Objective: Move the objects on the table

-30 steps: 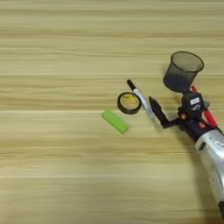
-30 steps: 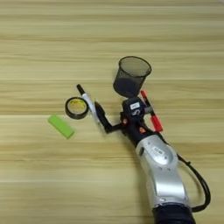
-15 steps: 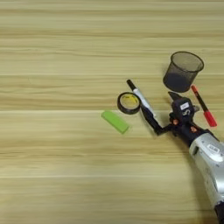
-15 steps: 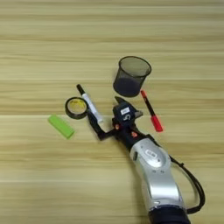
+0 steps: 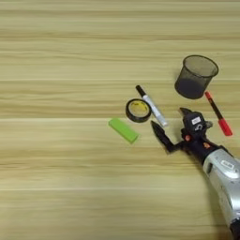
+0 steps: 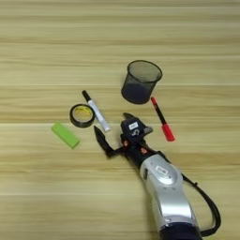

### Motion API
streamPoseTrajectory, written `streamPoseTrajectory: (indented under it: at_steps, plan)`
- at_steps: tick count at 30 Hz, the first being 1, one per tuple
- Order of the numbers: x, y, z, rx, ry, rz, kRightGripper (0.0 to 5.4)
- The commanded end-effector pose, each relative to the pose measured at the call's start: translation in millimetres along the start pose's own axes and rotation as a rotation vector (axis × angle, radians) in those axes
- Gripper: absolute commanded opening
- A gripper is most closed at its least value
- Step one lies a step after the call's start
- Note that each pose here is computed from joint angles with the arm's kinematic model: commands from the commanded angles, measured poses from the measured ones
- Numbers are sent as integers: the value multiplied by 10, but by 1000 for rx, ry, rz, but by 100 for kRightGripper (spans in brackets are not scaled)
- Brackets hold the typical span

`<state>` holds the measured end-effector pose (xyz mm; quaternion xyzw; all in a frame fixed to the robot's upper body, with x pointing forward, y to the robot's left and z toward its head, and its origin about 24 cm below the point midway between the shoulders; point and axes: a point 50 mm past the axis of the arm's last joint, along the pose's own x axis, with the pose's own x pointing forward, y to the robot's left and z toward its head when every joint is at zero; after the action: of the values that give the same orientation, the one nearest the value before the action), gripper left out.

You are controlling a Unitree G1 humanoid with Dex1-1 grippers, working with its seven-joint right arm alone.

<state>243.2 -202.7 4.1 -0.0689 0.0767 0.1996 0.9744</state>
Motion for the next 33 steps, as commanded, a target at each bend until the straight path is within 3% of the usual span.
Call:
streamPoseTrajectory:
  at_steps: [1, 8, 21, 33]
  plan:
    - [109, -80, 251, -76, -88, -8, 537]
    - [131, -69, 237, -73, -80, 8, 537]
    - [174, -35, 155, -39, -37, 48, 387]
    - [170, 17, 72, -48, 14, 91, 246]
